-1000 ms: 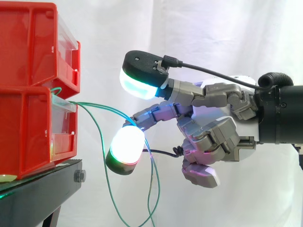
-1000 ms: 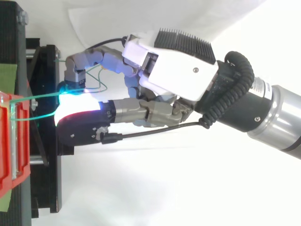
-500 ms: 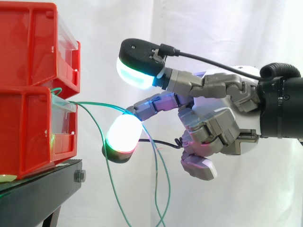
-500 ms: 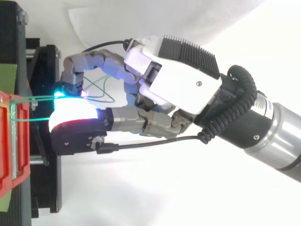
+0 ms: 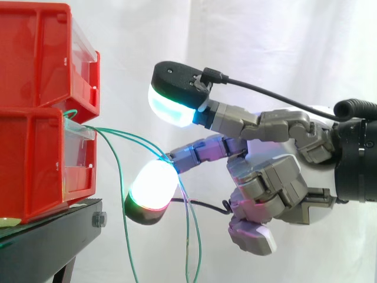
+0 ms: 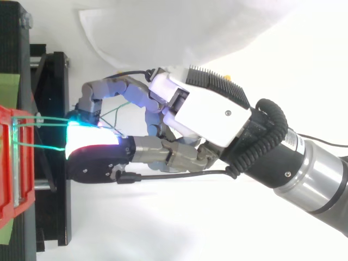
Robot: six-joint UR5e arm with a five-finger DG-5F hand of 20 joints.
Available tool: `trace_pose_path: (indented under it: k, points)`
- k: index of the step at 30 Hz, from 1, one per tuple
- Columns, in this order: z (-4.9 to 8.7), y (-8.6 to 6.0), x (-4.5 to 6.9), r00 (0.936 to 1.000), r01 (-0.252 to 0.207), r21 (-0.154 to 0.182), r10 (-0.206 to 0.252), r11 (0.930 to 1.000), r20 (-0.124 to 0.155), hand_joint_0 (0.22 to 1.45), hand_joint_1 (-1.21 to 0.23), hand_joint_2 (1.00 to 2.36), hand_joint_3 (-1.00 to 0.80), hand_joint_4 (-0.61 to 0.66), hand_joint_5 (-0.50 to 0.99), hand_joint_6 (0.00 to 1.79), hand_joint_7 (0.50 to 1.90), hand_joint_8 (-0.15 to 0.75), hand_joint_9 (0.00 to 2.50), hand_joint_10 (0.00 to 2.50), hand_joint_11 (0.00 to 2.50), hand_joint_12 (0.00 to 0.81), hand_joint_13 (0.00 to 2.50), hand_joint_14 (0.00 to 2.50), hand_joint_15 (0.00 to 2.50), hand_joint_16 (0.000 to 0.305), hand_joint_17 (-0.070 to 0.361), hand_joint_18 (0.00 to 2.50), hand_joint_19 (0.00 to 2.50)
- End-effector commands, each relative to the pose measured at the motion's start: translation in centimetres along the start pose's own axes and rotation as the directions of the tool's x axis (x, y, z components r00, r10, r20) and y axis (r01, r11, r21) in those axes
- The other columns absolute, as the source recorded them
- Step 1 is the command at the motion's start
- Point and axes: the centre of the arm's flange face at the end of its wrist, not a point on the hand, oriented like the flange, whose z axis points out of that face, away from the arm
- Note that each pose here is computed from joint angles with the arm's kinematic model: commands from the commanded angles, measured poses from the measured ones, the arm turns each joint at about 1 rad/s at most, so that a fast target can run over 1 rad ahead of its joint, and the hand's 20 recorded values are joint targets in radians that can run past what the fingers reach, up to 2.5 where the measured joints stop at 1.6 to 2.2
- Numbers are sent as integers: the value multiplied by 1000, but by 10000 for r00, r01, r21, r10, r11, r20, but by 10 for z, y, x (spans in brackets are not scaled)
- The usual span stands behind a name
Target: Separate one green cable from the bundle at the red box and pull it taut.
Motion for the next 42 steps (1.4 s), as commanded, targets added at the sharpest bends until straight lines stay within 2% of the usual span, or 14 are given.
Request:
trace_pose_path:
  k: [1, 3, 5, 12, 17, 19, 23, 27, 29, 31, 34, 35, 39, 42]
  points:
    - [-5, -6, 2, 9993, -339, 163, 337, 9993, 130, 427, -362, 1000, -500, 190, 54, 669, 1144, 325, 2276, 15, 2109, 456, 1800, 924, 1444, 84, 188, 1678, 986]
    - [-12, -15, 6, 9987, -490, 283, 485, 9984, 179, 428, -362, 1000, -500, 190, 54, 669, 1144, 325, 2277, 18, 2091, 460, 1802, 922, 1455, 83, 188, 1680, 986]
    - [-16, -21, 11, 9971, -718, 153, 713, 9973, 272, 428, -362, 1000, -500, 189, 54, 669, 1137, 334, 2276, 15, 2111, 459, 1801, 922, 1463, 83, 188, 1679, 984]
    - [-13, -18, 11, 9943, -973, -63, 975, 9952, 429, 429, -362, 1000, -500, 189, 54, 668, 1140, 333, 2277, 15, 2093, 454, 1800, 925, 1447, 84, 188, 1674, 988]
    - [-9, -21, 3, 9900, -1281, -34, 1281, 9918, 590, 431, -362, 1000, -500, 190, 55, 668, 1142, 333, 2277, 15, 2098, 454, 1800, 925, 1449, 83, 186, 1668, 992]
    - [-8, -20, 3, 9885, -1387, -34, 1387, 9903, 604, 430, -362, 1000, -500, 190, 55, 667, 1143, 333, 2277, 16, 2096, 455, 1799, 922, 1464, 82, 185, 1668, 1000]
    - [-3, -22, -5, 9858, -1582, 96, 1574, 9874, 585, 430, -362, 1000, -500, 183, 55, 664, 1153, 323, 2276, 16, 2096, 455, 1800, 924, 1448, 83, 187, 1665, 990]
    - [1, -24, -9, 9886, -1455, 45, 1452, 9893, 409, 431, -362, 1000, -500, 189, 55, 663, 1161, 323, 2276, 14, 2097, 455, 1799, 924, 1449, 83, 187, 1664, 991]
    - [5, -24, -10, 9925, -1201, -140, 1203, 9927, 203, 431, -363, 1000, -500, 184, 55, 663, 1164, 332, 2277, 15, 2095, 455, 1799, 924, 1449, 83, 187, 1665, 992]
    - [6, -30, -8, 9939, -1085, -173, 1088, 9939, 153, 432, -362, 1000, -500, 191, 55, 662, 1163, 324, 2276, 14, 2097, 455, 1797, 922, 1462, 83, 187, 1664, 991]
    - [12, -34, -6, 9953, -964, -485, 967, 9942, 38, 431, -363, 1000, -500, 191, 55, 662, 1164, 332, 2277, 15, 2094, 447, 1796, 920, 1467, 83, 187, 1664, 992]
    - [13, -39, -2, 9969, -780, -579, 781, 9953, -10, 431, -364, 1000, -500, 190, 55, 662, 1164, 323, 2276, 15, 2093, 454, 1796, 919, 1463, 83, 187, 1663, 993]
    - [16, -35, -1, 9989, -472, -845, 477, 9953, 43, 441, -396, 1000, -500, 193, 54, 665, 1145, 319, 2270, 17, 2100, 449, 1787, 933, 1453, 82, 183, 1647, 1001]
    - [16, -34, -1, 9990, -445, -859, 452, 9953, 70, 451, -419, 1000, -500, 197, 59, 655, 1158, 310, 2277, 14, 2096, 439, 1785, 938, 1453, 80, 181, 1634, 1009]
